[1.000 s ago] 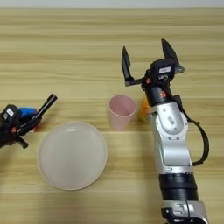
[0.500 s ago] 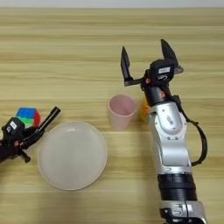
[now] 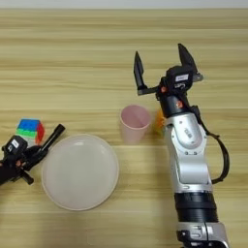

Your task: Move the objects on the table

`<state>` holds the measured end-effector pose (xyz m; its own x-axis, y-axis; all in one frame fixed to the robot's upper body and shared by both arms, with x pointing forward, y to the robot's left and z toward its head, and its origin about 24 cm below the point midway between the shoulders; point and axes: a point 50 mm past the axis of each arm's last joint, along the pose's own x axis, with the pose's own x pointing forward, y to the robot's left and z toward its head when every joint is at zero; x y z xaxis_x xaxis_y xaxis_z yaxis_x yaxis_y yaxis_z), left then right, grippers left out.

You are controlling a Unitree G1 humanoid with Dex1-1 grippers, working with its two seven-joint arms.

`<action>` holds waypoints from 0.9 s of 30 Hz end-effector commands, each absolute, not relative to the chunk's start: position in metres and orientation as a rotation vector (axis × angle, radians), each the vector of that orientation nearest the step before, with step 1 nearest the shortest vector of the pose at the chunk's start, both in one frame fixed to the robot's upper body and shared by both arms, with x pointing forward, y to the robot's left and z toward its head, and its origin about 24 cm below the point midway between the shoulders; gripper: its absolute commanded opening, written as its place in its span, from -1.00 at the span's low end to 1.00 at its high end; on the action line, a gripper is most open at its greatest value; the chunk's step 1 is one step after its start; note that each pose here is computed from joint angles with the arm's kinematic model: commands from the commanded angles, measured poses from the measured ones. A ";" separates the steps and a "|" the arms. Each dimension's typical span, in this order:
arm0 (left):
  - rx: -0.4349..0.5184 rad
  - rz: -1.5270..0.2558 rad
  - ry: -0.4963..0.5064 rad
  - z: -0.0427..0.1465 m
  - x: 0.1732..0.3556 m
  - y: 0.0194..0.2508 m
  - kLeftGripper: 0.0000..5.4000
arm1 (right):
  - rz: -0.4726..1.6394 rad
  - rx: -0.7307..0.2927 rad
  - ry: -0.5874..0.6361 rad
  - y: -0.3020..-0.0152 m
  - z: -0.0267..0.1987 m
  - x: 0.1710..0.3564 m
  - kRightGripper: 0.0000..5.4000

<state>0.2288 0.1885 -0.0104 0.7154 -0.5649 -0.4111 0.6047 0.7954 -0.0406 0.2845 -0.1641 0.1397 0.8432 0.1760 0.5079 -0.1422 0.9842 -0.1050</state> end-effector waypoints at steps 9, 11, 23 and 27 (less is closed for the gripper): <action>0.117 -0.619 0.432 -0.014 0.234 0.194 -0.69 | 0.162 -0.059 -0.556 -0.164 0.142 0.285 1.00; 0.119 -0.616 0.429 -0.013 0.234 0.195 -0.69 | 0.162 -0.059 -0.556 -0.165 0.142 0.286 1.00; 0.123 -0.596 0.432 -0.015 0.236 0.200 -0.69 | 0.163 -0.061 -0.552 -0.165 0.141 0.286 1.00; 0.125 -0.595 0.432 -0.015 0.237 0.200 -0.53 | 0.164 -0.063 -0.552 -0.165 0.141 0.287 1.00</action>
<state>0.2338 0.1978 -0.0166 0.7348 -0.5253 -0.4291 0.5708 0.8207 -0.0272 0.2853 -0.1645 0.1372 0.8487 0.1746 0.4993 -0.1419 0.9845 -0.1031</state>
